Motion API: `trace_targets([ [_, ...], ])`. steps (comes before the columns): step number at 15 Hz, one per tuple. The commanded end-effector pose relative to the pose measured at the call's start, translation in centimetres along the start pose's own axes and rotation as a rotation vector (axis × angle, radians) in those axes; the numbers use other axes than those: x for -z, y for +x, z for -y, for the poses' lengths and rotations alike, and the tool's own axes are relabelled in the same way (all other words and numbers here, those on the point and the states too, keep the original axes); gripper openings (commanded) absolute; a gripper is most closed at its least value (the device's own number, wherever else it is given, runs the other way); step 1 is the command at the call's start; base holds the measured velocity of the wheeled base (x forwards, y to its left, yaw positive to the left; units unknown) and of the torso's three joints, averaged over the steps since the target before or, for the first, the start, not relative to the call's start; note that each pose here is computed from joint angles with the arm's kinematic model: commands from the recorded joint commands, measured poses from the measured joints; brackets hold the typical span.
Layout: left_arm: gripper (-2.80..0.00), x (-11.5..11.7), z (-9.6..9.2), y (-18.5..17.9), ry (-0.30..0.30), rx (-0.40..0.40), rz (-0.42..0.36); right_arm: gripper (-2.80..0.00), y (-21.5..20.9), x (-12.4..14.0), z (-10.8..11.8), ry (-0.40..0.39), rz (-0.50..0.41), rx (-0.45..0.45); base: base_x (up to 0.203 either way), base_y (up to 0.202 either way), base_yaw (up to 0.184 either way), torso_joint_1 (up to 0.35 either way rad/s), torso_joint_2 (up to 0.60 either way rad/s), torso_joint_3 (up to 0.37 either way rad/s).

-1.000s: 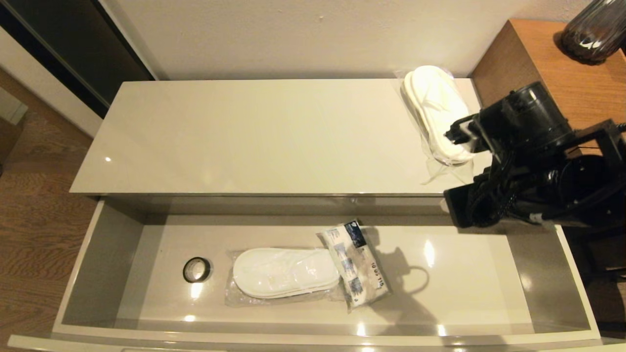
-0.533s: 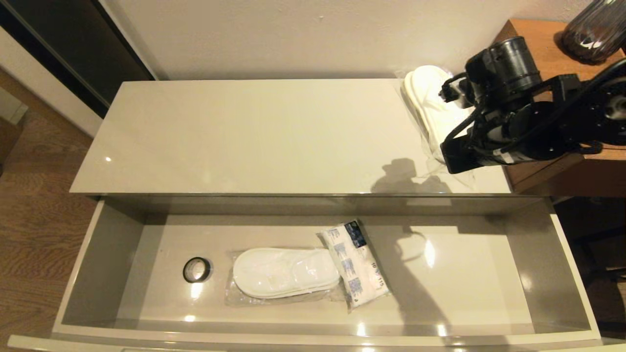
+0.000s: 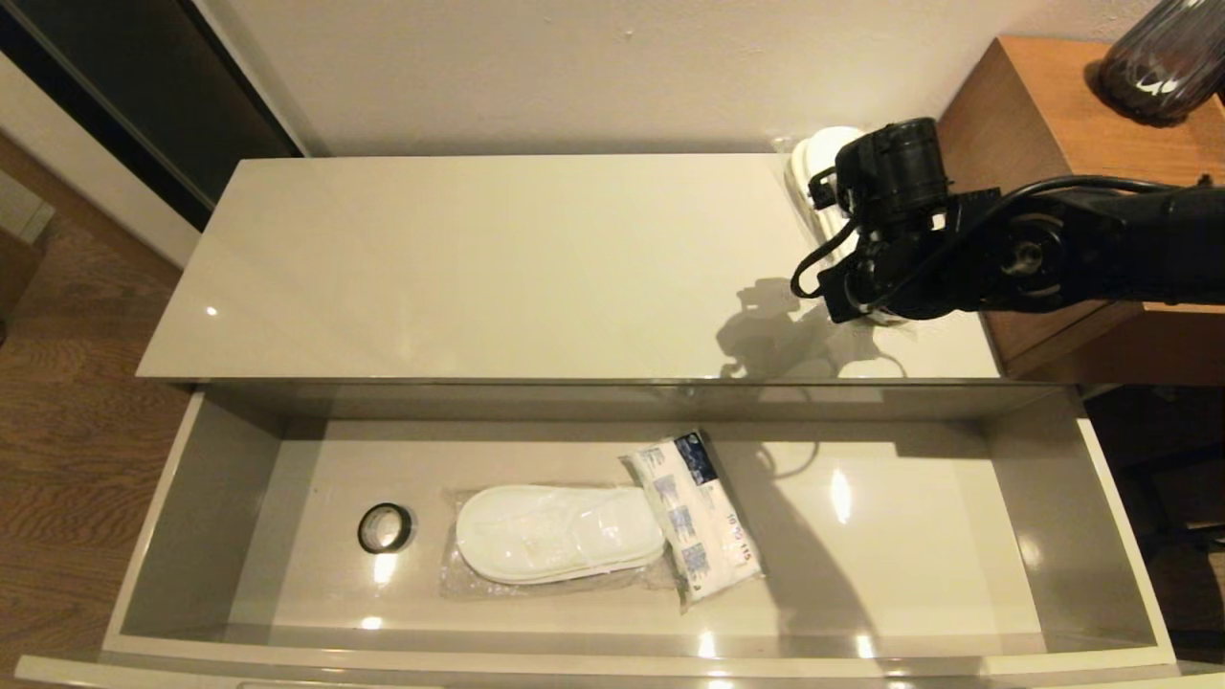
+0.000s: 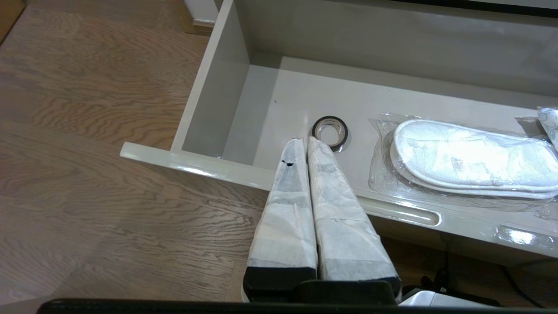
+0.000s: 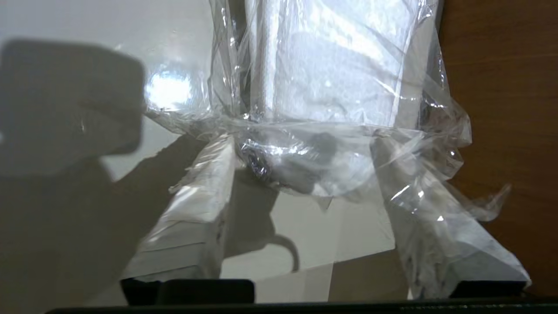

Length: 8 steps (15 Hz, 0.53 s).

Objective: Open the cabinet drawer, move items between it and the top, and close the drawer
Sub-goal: Pick up the disposable slippers on the table

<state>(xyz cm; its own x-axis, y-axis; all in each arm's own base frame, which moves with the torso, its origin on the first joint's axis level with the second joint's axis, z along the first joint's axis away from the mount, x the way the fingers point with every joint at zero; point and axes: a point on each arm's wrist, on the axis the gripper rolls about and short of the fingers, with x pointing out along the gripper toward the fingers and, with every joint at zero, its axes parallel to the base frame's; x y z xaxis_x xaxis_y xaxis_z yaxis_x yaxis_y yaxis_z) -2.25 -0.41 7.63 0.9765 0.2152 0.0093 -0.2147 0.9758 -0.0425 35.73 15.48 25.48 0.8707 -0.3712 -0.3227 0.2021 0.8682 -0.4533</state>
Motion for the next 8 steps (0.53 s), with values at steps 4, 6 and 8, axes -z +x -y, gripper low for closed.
trace_targets([
  [4,-2.80,0.1,0.0,-0.3,-0.001,0.001,0.037,0.00,2.5,1.0,-0.7,-0.006,-0.036,0.030,0.000,0.000,0.000,0.000,0.00,0.000],
  [6,-2.80,0.1,0.0,-0.3,-0.001,0.001,0.037,0.00,3.4,1.2,-0.5,-0.006,-0.051,0.046,0.000,0.000,0.000,0.000,0.00,0.000],
  [8,-2.80,0.2,0.0,-0.3,-0.001,0.001,0.036,0.00,4.6,1.4,-0.2,0.004,-0.063,0.066,0.000,0.000,0.000,0.000,0.00,0.000],
])
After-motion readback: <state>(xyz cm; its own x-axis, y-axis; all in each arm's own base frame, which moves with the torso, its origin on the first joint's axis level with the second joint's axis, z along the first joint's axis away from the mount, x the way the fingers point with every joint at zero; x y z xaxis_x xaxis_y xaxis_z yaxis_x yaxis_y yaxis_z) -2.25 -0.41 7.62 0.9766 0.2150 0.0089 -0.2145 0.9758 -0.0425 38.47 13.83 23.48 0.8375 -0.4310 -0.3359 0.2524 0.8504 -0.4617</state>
